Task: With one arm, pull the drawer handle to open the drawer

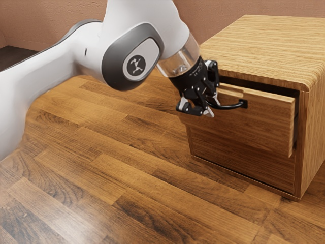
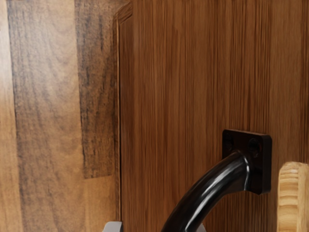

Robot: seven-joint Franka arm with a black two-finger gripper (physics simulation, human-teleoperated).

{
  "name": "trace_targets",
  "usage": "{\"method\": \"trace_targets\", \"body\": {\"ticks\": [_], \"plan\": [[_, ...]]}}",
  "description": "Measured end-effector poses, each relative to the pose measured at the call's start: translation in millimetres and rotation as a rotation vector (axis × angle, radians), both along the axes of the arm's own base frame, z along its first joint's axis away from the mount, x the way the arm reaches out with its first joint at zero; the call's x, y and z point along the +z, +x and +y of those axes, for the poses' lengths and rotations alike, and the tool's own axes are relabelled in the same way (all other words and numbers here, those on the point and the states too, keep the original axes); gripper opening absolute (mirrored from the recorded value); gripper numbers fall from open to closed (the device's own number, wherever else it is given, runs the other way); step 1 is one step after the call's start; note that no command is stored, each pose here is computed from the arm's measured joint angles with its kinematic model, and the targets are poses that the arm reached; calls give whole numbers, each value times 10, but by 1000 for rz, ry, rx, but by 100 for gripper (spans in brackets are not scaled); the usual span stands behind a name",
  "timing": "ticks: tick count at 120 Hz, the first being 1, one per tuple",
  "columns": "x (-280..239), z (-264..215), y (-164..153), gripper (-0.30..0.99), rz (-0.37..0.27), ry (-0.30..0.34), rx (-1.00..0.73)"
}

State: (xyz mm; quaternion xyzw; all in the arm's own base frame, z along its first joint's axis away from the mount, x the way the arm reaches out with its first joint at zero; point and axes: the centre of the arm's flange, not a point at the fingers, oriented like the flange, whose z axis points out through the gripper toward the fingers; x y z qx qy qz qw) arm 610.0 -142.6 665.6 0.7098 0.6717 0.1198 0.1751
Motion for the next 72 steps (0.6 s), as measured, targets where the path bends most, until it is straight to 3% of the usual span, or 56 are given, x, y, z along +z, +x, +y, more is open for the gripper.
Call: {"method": "trace_targets", "body": {"ticks": [72], "plan": [[70,28,-290,-7,28,-9,-19]]}}
